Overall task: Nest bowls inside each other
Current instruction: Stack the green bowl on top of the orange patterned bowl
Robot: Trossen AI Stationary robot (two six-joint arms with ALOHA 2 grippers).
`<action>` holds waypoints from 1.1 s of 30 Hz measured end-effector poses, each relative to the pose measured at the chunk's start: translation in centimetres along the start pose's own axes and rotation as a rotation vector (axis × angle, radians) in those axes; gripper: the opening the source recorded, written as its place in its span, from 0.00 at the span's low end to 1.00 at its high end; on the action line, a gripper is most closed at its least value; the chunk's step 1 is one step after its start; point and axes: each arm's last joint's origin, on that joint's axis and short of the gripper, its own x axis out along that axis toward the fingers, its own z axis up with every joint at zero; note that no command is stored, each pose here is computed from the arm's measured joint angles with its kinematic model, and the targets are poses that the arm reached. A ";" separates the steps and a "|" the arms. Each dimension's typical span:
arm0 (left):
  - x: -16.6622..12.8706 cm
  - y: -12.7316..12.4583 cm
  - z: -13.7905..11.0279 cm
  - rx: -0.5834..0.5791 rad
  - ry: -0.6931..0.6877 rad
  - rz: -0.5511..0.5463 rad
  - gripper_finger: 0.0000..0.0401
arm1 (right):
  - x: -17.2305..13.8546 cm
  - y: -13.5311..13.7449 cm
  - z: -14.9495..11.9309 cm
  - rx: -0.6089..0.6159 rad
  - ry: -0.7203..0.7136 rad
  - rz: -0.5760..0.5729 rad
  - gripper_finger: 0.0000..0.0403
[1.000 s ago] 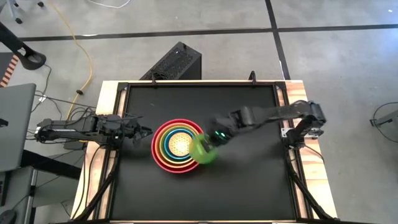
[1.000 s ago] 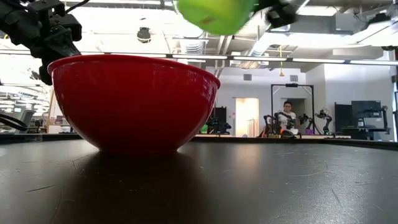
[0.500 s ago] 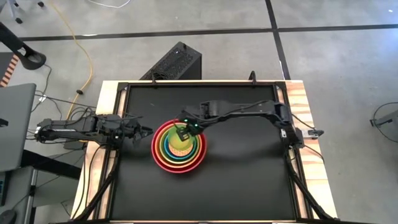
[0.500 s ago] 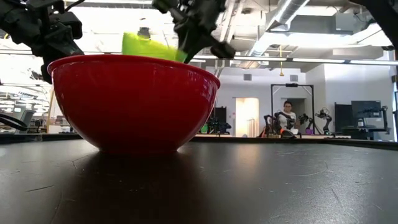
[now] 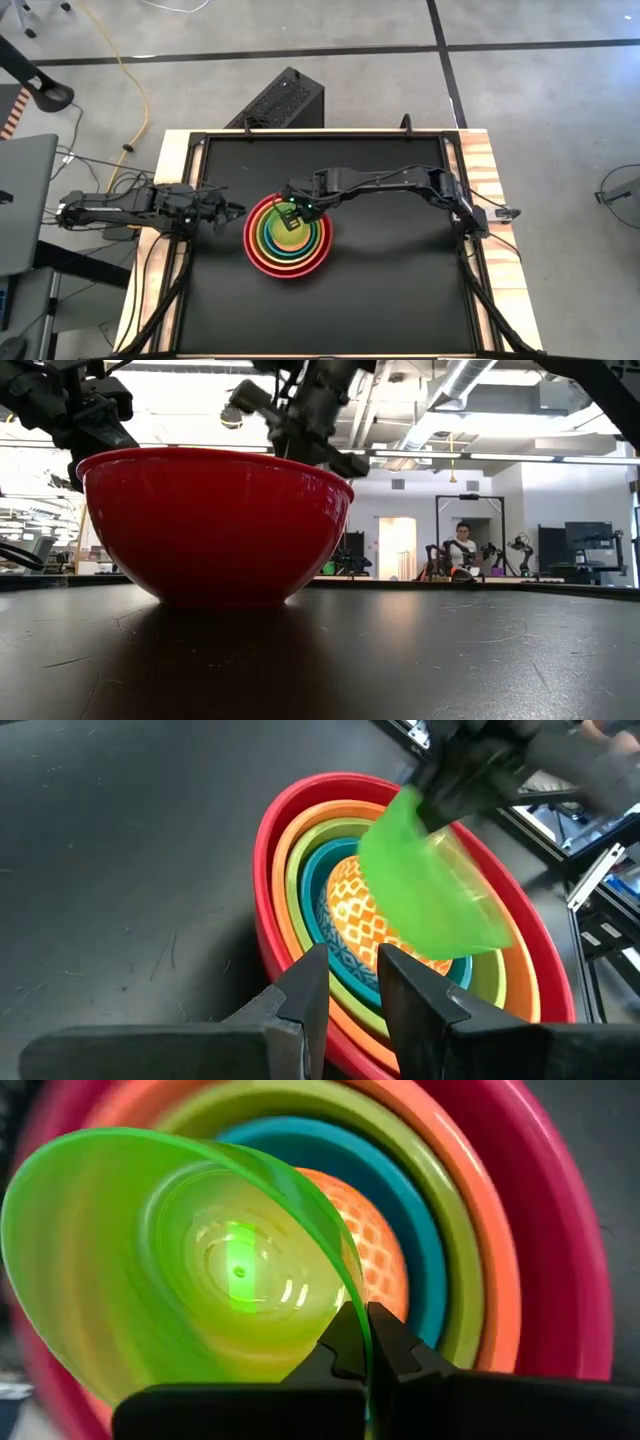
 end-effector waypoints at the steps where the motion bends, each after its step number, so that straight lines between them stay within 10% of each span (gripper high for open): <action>1: 0.0 0.0 0.0 -0.001 0.000 0.000 0.19 | 0.5 -0.1 -0.1 0.000 0.009 -0.014 0.01; 23: 0.0 0.0 0.0 -0.012 0.000 -0.001 0.19 | 1.3 -0.3 -0.6 0.013 0.026 -0.066 0.01; 33: 0.0 0.0 0.0 -0.012 0.000 -0.001 0.19 | 1.3 0.1 -1.1 -0.003 0.027 -0.061 0.18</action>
